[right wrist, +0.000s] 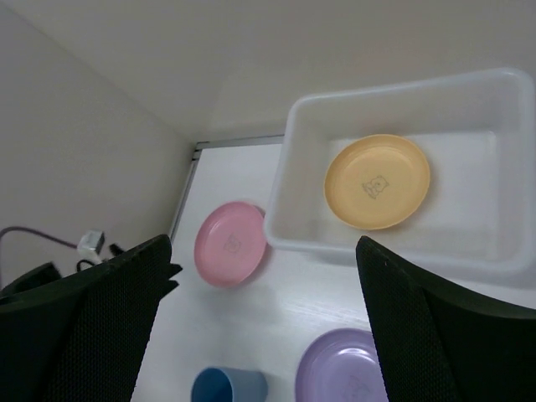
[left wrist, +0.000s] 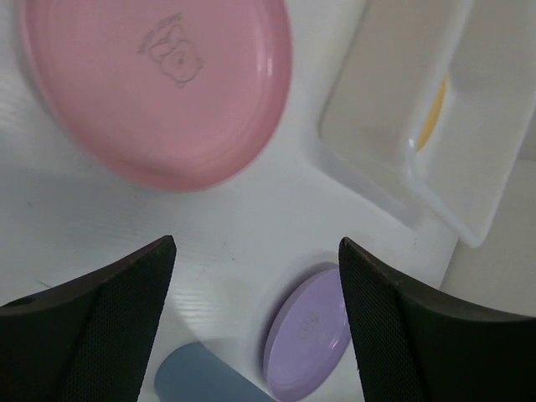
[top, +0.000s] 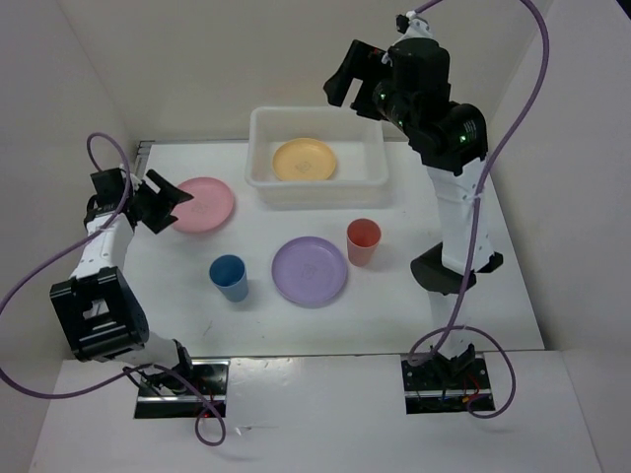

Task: Place the mixed dishes into the plastic bin

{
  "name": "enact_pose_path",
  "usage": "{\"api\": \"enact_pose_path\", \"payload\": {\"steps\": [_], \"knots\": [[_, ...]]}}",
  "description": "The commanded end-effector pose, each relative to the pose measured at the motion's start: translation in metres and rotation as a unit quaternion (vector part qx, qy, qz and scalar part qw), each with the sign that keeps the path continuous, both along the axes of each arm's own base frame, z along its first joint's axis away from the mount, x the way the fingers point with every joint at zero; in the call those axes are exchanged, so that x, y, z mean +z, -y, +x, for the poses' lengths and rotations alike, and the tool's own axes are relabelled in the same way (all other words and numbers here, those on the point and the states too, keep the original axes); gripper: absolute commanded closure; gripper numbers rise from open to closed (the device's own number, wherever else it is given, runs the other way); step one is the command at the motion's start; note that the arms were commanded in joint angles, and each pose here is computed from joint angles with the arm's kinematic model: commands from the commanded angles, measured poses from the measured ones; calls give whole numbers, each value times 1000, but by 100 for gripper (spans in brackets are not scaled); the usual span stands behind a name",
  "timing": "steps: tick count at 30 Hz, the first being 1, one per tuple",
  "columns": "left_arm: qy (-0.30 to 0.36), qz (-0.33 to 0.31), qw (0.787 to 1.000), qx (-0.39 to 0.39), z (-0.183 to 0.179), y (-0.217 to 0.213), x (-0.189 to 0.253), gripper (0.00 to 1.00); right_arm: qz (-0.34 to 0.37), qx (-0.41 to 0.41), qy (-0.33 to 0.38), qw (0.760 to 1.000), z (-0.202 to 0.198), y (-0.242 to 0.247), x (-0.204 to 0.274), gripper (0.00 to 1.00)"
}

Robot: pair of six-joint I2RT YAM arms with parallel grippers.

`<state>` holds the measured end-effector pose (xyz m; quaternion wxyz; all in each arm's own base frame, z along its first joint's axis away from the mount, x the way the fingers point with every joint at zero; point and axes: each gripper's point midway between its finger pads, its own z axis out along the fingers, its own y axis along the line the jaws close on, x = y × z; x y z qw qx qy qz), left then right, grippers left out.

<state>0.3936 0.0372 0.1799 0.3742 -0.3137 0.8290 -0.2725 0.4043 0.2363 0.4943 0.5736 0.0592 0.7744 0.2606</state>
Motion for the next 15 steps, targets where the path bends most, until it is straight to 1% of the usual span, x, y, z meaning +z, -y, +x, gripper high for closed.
{"api": "enact_pose_path", "payload": {"steps": [1,2,4,5,6,7,8,9,10,12,13,14,15], "knots": [[11,-25,999,39,7,-13,0,15,-42,14,-30,999,-26,5,-13,5],[8,-28,998,53,5,-19,-3,18,-45,-7,-33,998,-29,15,-11,5],[0,-31,997,66,2,-24,-14,19,-54,-27,-45,997,-38,29,-13,5],[-9,-30,997,77,0,-30,-21,19,-66,-34,-58,996,-49,40,-18,5],[-21,-35,996,77,-1,-29,-31,19,-79,-46,-83,992,-49,47,-35,5],[-20,-39,995,86,1,-34,-32,19,-83,-46,-89,992,-55,51,-38,5],[-25,-38,995,90,1,-36,-40,19,-78,-51,-80,992,-69,62,-28,5],[-40,-48,994,94,2,-36,-50,19,-78,-58,-85,992,-74,67,-31,5],[-41,-49,994,94,4,-37,-54,19,-89,-58,-100,989,-75,68,-43,5],[-60,-59,992,97,6,-37,-70,19,-78,-64,-81,992,-94,83,-32,5],[-61,-59,992,97,9,-39,-71,19,-90,-64,-82,991,-87,85,-45,5],[-63,-64,991,101,10,-39,-75,19,-78,-60,-75,992,-90,89,-44,5],[-72,-67,990,101,13,-40,-82,19,-51,-26,-51,997,-111,93,-29,5]]}}
